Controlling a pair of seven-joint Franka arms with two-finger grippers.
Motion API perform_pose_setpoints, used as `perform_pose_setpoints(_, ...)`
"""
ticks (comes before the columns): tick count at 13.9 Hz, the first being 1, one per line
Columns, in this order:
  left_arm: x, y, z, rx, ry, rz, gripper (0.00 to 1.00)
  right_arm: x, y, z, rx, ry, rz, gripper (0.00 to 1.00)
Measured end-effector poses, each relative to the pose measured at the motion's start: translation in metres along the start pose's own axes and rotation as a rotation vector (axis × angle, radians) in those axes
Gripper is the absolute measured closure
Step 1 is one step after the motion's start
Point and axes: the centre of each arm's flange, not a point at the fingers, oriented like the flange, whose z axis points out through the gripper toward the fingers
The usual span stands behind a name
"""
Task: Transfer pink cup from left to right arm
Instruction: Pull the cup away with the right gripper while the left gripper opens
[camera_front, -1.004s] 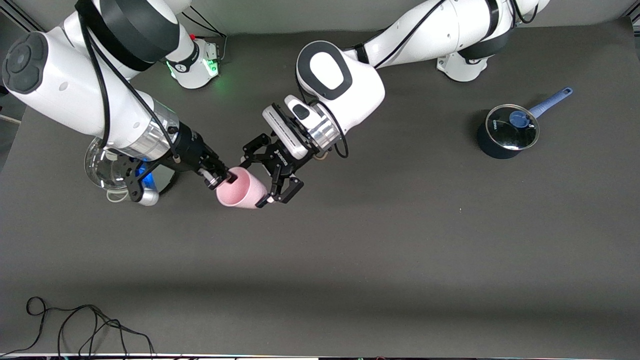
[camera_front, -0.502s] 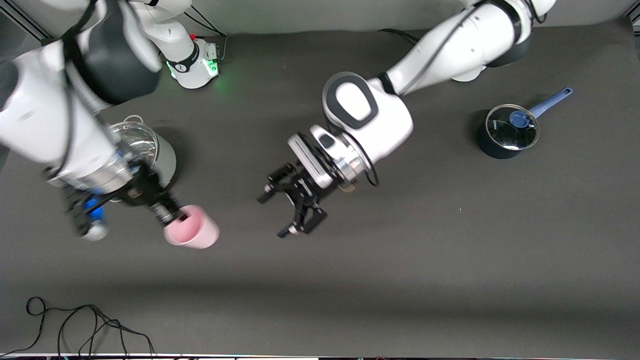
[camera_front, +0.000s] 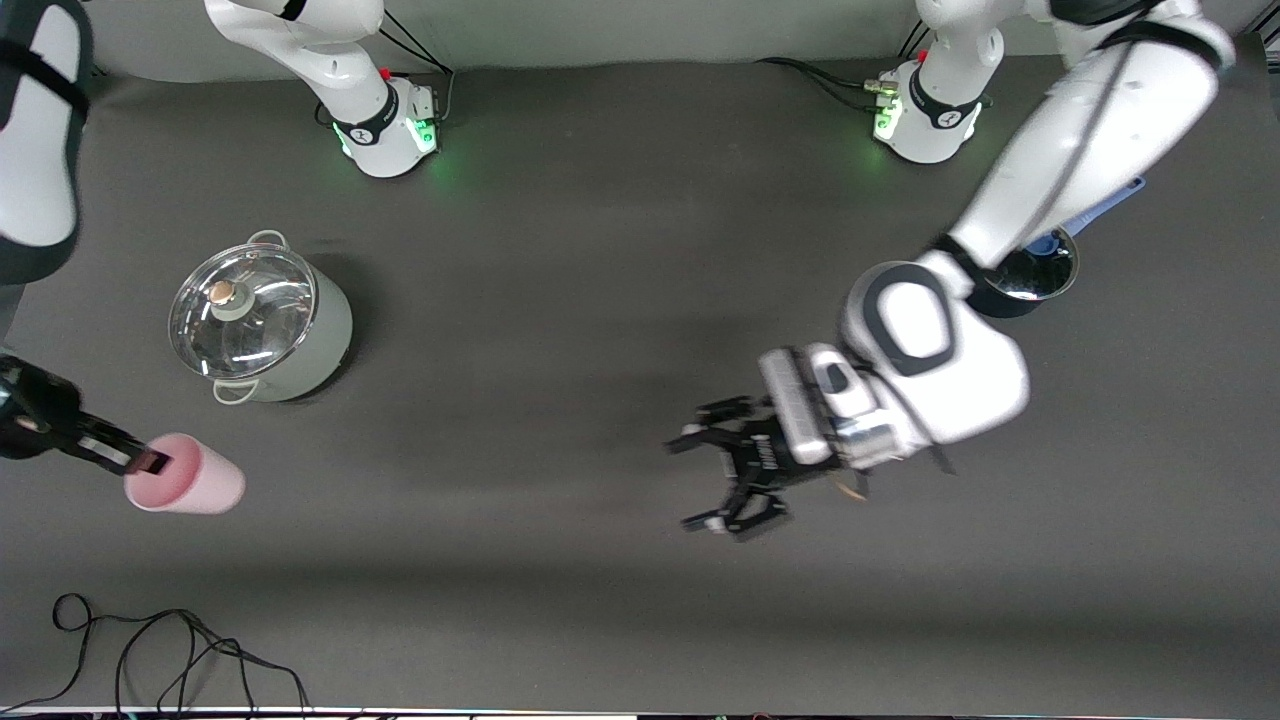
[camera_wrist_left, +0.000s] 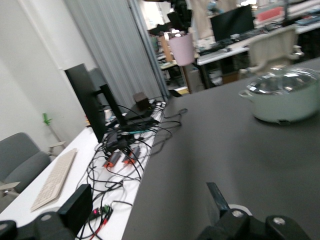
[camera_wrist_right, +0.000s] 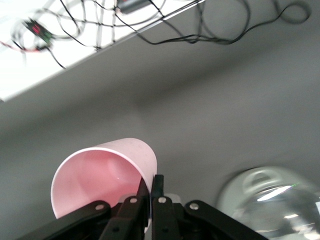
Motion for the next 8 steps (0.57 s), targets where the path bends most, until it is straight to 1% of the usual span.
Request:
perform_pose_setpoints(1,-0.014,-0.006,-0.028,-0.073,-0.019,0.023,0.00,0.006,0.022,0.003,-0.034,-0.008,-0.077,0.96)
perform_pose_setpoints(2,-0.025,-0.009,-0.052,-0.152,-0.053,0.029,0.00,0.012,0.043,0.005,-0.049,-0.015,-0.136,0.96)
perform_pose_setpoints(3,-0.030,-0.010,-0.076,-0.243,-0.118,0.019,0.00,0.017,0.067,0.006,-0.058,-0.027,-0.193,0.96)
perform_pose_setpoints(5,-0.021,-0.011,-0.118,-0.397,-0.293,-0.022,0.00,0.024,0.107,0.011,-0.061,-0.048,-0.272,0.96)
perform_pose_setpoints(7,0.009,-0.008,-0.145,-0.488,-0.443,-0.060,0.00,0.027,0.119,0.028,-0.061,-0.070,-0.301,0.96)
perform_pose_setpoints(8,0.025,-0.004,-0.156,-0.524,-0.534,-0.078,0.00,0.030,0.119,0.043,-0.060,-0.074,-0.314,0.96)
